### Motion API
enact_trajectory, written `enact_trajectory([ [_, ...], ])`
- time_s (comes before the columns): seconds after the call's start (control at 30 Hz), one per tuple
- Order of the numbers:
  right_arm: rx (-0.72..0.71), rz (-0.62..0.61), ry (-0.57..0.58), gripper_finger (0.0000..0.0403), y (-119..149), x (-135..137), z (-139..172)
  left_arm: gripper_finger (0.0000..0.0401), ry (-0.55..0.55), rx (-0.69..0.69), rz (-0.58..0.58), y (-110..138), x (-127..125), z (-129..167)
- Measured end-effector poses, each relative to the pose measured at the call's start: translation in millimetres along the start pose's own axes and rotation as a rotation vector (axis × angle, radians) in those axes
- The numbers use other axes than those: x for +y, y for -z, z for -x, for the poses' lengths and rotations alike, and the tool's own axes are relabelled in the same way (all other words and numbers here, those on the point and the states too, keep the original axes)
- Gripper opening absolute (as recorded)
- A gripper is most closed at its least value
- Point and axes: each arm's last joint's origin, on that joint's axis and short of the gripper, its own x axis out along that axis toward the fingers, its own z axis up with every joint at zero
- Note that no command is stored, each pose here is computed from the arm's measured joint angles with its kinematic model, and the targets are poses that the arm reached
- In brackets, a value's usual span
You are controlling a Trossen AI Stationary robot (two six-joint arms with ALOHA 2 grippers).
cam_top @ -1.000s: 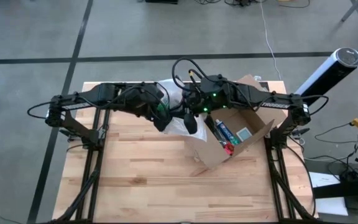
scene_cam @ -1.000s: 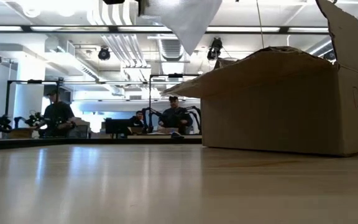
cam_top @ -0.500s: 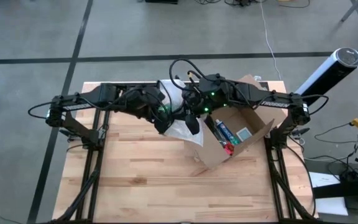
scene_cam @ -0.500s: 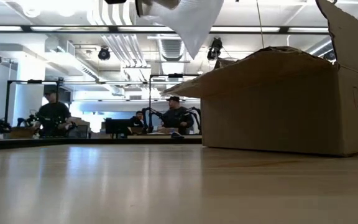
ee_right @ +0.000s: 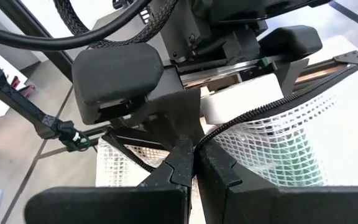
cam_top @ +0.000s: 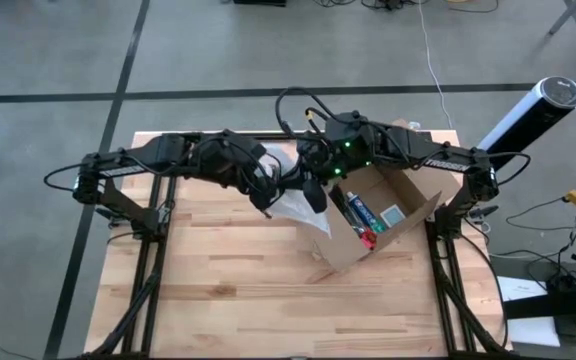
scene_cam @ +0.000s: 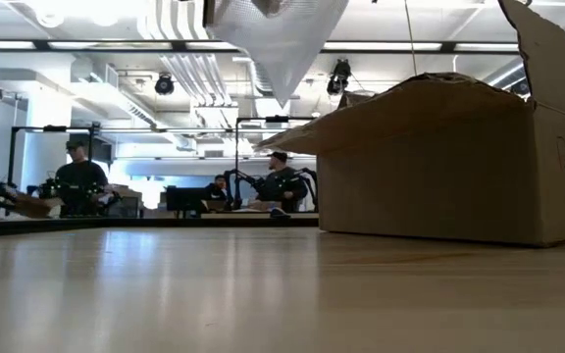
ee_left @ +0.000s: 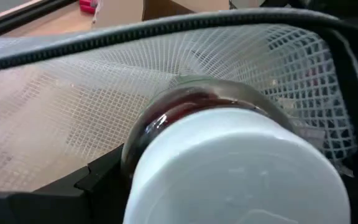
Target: Unpack boxes
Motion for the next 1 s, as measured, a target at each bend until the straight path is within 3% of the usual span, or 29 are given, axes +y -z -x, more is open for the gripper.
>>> enact_trajectory([
  [0.53,-0.033,0.009,-0.003,0.0,-5,2,12,0.0309,-0.002,-0.019,-0.005,-1,4,17],
  [1.0,-0.082,-0.01,-0.045,0.0,-13,-3,18,0.0338,0.024,-0.047,-0.031,-4,0,12],
])
